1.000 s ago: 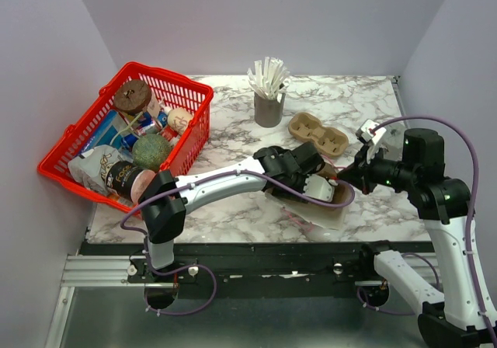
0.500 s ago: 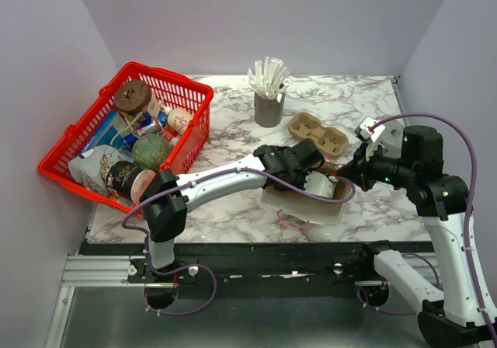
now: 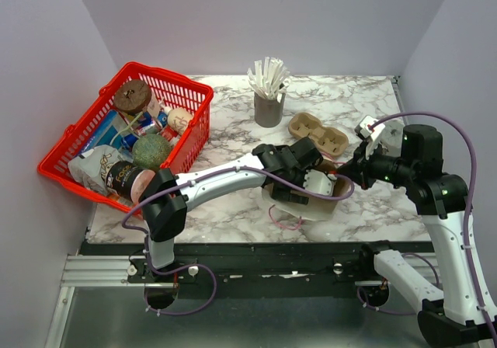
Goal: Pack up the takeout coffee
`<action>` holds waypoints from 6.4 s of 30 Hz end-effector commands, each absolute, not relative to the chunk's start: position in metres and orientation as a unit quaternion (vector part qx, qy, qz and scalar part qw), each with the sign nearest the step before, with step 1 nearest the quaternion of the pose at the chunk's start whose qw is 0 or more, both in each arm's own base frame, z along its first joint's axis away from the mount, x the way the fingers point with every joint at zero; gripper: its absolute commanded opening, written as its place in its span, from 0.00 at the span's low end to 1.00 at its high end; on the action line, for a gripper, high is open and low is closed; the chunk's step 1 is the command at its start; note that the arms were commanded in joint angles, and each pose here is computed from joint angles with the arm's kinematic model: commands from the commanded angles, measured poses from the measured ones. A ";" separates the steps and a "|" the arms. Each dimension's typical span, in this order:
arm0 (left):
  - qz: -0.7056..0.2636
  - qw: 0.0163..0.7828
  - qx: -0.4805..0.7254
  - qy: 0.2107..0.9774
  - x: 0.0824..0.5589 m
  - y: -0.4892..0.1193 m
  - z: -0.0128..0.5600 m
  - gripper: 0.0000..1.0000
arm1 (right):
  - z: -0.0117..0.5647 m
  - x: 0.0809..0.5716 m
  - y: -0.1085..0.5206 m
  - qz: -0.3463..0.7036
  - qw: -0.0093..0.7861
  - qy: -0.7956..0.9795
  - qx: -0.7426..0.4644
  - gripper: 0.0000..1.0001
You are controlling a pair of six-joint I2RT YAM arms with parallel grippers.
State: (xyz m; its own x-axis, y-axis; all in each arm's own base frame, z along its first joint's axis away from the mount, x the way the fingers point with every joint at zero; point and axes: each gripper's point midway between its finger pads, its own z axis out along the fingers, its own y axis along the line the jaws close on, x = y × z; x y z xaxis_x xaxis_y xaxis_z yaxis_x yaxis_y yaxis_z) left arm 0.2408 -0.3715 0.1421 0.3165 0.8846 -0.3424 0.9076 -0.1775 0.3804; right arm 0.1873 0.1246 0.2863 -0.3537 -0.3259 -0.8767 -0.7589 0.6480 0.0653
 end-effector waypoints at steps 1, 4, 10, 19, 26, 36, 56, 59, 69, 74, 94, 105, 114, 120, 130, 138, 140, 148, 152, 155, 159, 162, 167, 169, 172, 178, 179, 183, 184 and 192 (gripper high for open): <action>0.009 0.296 0.739 0.605 0.266 -0.376 0.134 0.99 | 0.294 0.157 0.146 0.320 0.425 0.764 -0.365 0.01; 0.020 0.293 0.740 0.605 0.272 -0.378 0.126 0.97 | 0.298 0.152 0.148 0.331 0.422 0.759 -0.370 0.00; 0.018 0.308 0.728 0.612 0.276 -0.386 0.121 0.89 | 0.304 0.142 0.156 0.366 0.409 0.749 -0.371 0.00; -0.050 0.370 0.710 0.598 0.258 -0.394 0.145 0.96 | 0.312 0.144 0.159 0.382 0.402 0.755 -0.349 0.01; -0.077 0.369 0.729 0.571 0.241 -0.387 0.155 0.91 | 0.316 0.170 0.139 0.298 0.433 0.785 -0.328 0.01; -0.083 0.364 0.743 0.555 0.231 -0.371 0.160 0.77 | 0.307 0.182 0.120 0.240 0.424 0.817 -0.308 0.01; -0.003 0.371 0.766 0.525 0.265 -0.389 0.132 0.75 | 0.308 0.160 0.134 0.293 0.406 0.804 -0.321 0.01; -0.017 0.377 0.759 0.531 0.263 -0.390 0.141 0.68 | 0.304 0.163 0.131 0.283 0.409 0.808 -0.317 0.01; -0.108 0.402 0.718 0.558 0.240 -0.379 0.186 0.51 | 0.289 0.169 0.122 0.253 0.410 0.820 -0.309 0.01; -0.154 0.416 0.700 0.559 0.228 -0.374 0.208 0.47 | 0.285 0.172 0.121 0.250 0.408 0.821 -0.312 0.00; -0.120 0.381 0.788 0.468 0.232 -0.384 0.164 0.92 | 0.289 0.159 0.134 0.291 0.398 0.796 -0.350 0.01; -0.049 0.369 0.844 0.387 0.250 -0.395 0.143 0.94 | 0.296 0.155 0.145 0.329 0.386 0.785 -0.356 0.01; 0.030 0.358 0.851 0.382 0.277 -0.402 0.127 0.88 | 0.299 0.155 0.146 0.333 0.381 0.785 -0.358 0.01; 0.024 0.339 0.850 0.403 0.271 -0.392 0.132 0.68 | 0.296 0.161 0.141 0.315 0.386 0.794 -0.348 0.00; -0.102 0.380 0.802 0.449 0.232 -0.392 0.194 0.52 | 0.276 0.182 0.121 0.242 0.397 0.822 -0.330 0.00; -0.188 0.428 0.753 0.463 0.210 -0.393 0.243 0.46 | 0.272 0.180 0.120 0.239 0.399 0.823 -0.328 0.01; -0.197 0.436 0.746 0.463 0.209 -0.391 0.256 0.46 | 0.270 0.181 0.118 0.234 0.399 0.824 -0.326 0.01; -0.225 0.501 0.696 0.462 0.210 -0.373 0.351 0.46 | 0.269 0.190 0.114 0.219 0.402 0.831 -0.315 0.00; -0.180 0.500 0.691 0.490 0.211 -0.328 0.375 0.47 | 0.273 0.200 0.112 0.210 0.405 0.835 -0.308 0.01; -0.131 0.489 0.710 0.490 0.206 -0.293 0.381 0.48 | 0.274 0.210 0.110 0.200 0.407 0.837 -0.305 0.01; -0.035 0.411 0.762 0.499 0.204 -0.241 0.352 0.50 | 0.281 0.221 0.108 0.183 0.413 0.835 -0.315 0.00; 0.019 0.310 0.809 0.499 0.200 -0.205 0.314 0.51 | 0.284 0.228 0.105 0.171 0.411 0.835 -0.323 0.00; 0.124 0.173 0.843 0.494 0.210 -0.180 0.270 0.51 | 0.286 0.238 0.106 0.166 0.407 0.833 -0.335 0.00; 0.143 0.130 0.854 0.483 0.207 -0.179 0.257 0.51 | 0.291 0.242 0.107 0.165 0.414 0.830 -0.336 0.00; 0.196 0.062 0.859 0.469 0.212 -0.177 0.233 0.50 | 0.295 0.245 0.106 0.160 0.421 0.827 -0.337 0.00; 0.259 -0.052 0.852 0.452 0.225 -0.161 0.192 0.52 | 0.298 0.251 0.097 0.126 0.430 0.823 -0.348 0.01; 0.264 -0.079 0.849 0.451 0.226 -0.158 0.180 0.52 | 0.297 0.251 0.095 0.121 0.429 0.823 -0.351 0.00; 0.278 -0.143 0.828 0.466 0.228 -0.149 0.151 0.53 | 0.292 0.252 0.093 0.113 0.418 0.823 -0.368 0.01; 0.280 -0.149 0.825 0.467 0.229 -0.150 0.147 0.52 | 0.289 0.251 0.092 0.112 0.412 0.826 -0.368 0.01; 0.272 -0.144 0.809 0.500 0.228 -0.161 0.138 0.53 | 0.293 0.245 0.074 0.076 0.399 0.828 -0.386 0.00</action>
